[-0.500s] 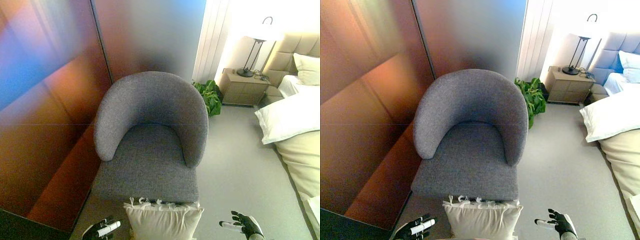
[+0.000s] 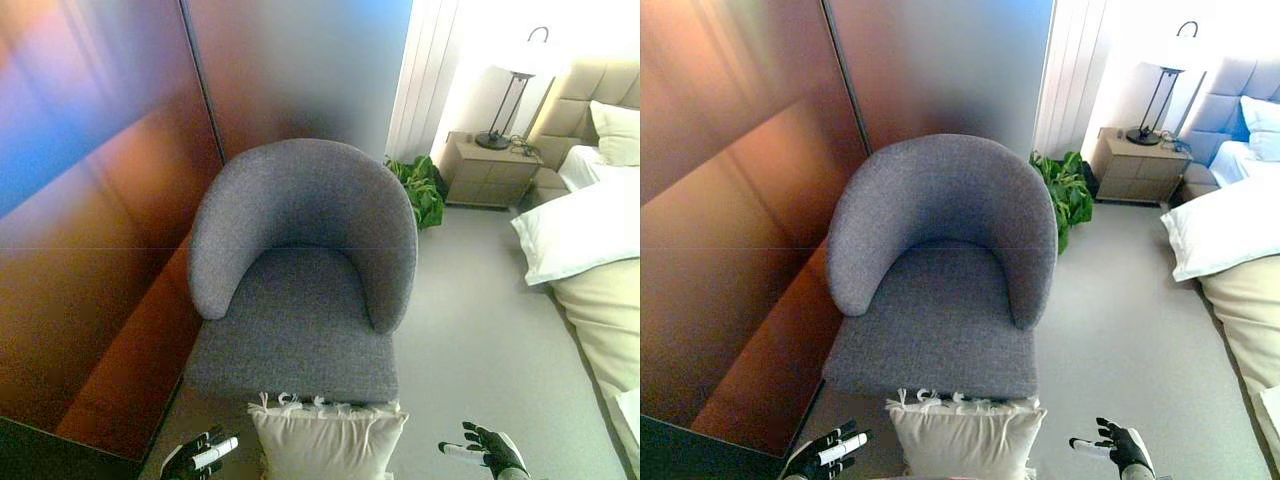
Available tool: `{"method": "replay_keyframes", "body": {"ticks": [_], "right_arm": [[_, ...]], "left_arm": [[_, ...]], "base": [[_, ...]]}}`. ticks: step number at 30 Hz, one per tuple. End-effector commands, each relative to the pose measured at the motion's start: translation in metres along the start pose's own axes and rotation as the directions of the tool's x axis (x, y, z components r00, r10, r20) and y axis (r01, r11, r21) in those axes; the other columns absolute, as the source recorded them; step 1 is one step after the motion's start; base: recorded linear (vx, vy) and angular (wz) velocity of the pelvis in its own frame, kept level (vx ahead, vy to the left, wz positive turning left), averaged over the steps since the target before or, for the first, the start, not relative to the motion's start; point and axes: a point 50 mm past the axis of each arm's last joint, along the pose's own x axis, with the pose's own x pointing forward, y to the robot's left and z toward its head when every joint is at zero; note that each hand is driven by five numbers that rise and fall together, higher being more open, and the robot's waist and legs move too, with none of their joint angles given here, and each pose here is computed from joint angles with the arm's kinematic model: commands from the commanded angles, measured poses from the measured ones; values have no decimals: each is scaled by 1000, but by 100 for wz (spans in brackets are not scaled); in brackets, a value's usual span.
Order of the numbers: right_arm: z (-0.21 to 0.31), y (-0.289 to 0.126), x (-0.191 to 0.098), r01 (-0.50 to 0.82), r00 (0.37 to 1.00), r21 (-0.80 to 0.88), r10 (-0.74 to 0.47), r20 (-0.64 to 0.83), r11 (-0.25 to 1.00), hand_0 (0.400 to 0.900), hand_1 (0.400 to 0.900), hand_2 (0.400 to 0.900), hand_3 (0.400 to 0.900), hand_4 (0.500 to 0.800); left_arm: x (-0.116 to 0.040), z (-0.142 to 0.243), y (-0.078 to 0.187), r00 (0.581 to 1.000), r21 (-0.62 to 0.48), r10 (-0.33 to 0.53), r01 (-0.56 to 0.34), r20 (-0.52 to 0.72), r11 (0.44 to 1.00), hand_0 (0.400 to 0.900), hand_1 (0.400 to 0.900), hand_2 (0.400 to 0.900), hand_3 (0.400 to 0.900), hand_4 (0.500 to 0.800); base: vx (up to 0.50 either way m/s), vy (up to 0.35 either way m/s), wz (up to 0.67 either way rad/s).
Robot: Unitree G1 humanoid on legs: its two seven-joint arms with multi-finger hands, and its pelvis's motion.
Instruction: Pick up the pillow and put it on the sofa.
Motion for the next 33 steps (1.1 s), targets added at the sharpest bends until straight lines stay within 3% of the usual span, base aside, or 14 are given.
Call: {"method": "replay_keyframes", "body": {"ticks": [1,12,20,33], "right_arm": [[32,-19,8,90,990,83,-98,98,992,900,900,900,900,800],[51,-30,10,123,977,54,-131,170,991,900,900,900,900,800],[122,-49,13,202,894,105,-227,386,974,900,900,900,900,800],[178,-60,2,229,794,159,-279,540,960,900,900,900,900,800]], "left_arm": [[6,38,2,986,23,22,-26,166,999,900,900,900,900,800],[7,52,14,978,156,125,-151,165,976,900,900,900,900,800],[16,140,7,927,150,107,-171,359,974,900,900,900,900,800],[4,235,7,847,118,134,-225,514,967,900,900,900,900,800]], "base": [[0,0,0],[15,-2,-2],[-270,20,-9],[-140,30,-7]]}}
